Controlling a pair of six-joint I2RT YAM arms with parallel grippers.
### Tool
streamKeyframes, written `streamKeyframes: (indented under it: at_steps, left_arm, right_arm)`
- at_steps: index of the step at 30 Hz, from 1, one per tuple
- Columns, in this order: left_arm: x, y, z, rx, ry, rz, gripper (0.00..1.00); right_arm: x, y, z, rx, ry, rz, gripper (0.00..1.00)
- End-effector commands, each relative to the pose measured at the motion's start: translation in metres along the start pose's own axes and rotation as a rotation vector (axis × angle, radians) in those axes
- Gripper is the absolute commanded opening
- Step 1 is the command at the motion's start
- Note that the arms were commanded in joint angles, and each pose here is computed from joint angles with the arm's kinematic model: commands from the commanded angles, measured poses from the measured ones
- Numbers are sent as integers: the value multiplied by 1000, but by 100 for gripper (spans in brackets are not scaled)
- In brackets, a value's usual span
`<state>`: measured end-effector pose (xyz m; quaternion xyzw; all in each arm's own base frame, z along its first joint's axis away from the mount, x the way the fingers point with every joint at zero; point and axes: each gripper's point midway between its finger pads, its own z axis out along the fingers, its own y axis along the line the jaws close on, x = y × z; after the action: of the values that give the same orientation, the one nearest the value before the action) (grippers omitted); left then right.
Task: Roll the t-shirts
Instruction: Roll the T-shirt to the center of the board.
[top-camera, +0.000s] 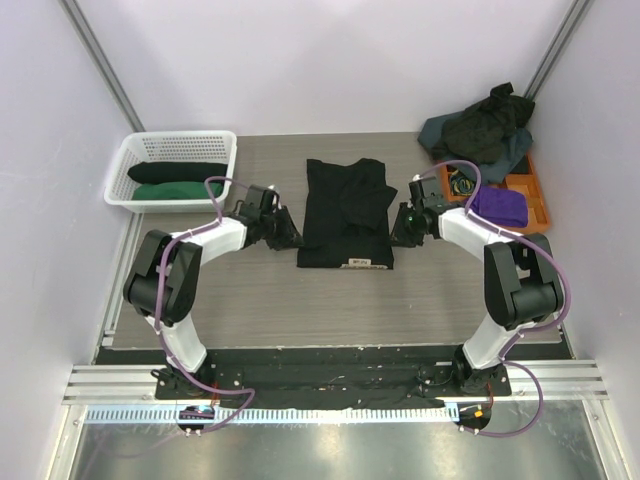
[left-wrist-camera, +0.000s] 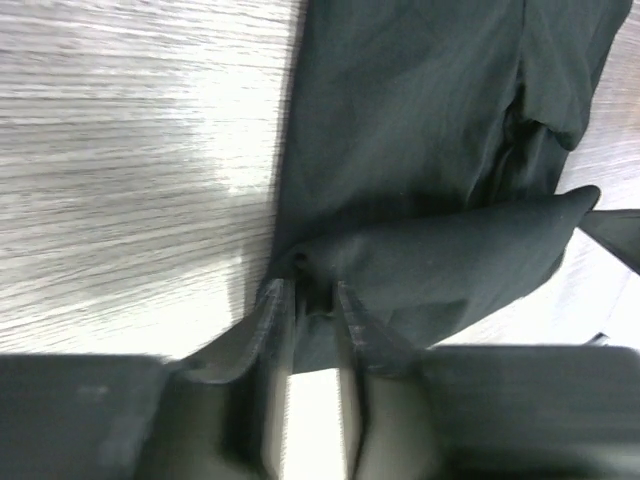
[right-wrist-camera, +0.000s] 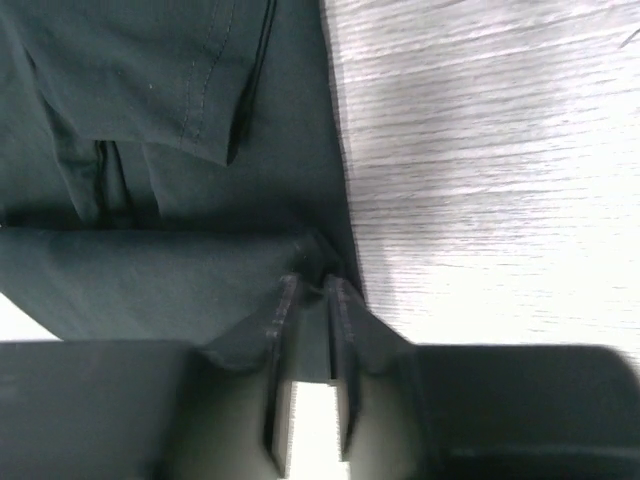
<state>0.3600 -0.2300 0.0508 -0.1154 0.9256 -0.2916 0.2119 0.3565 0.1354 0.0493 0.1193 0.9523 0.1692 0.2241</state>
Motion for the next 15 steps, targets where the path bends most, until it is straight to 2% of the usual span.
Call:
streamKeyframes:
  at_steps: [1,6,12,15]
  left_arm:
    - [-33,-22,-29,30,-128,52,32]
    - [-43,-34,-48,46,-179,77,37]
    - [-33,-50,-68,65,-228,130,39]
    - [-9,-66,-66,161,-187,156,35]
  right_arm:
    - [-33,13,-23,-26,-126,-8,29]
    - [-40,24,-47,-67,-176,-31,31]
    - [-31,31,-70,-144,-237,-57,32]
    - [-12,54,-71,-317,-187,-90,21]
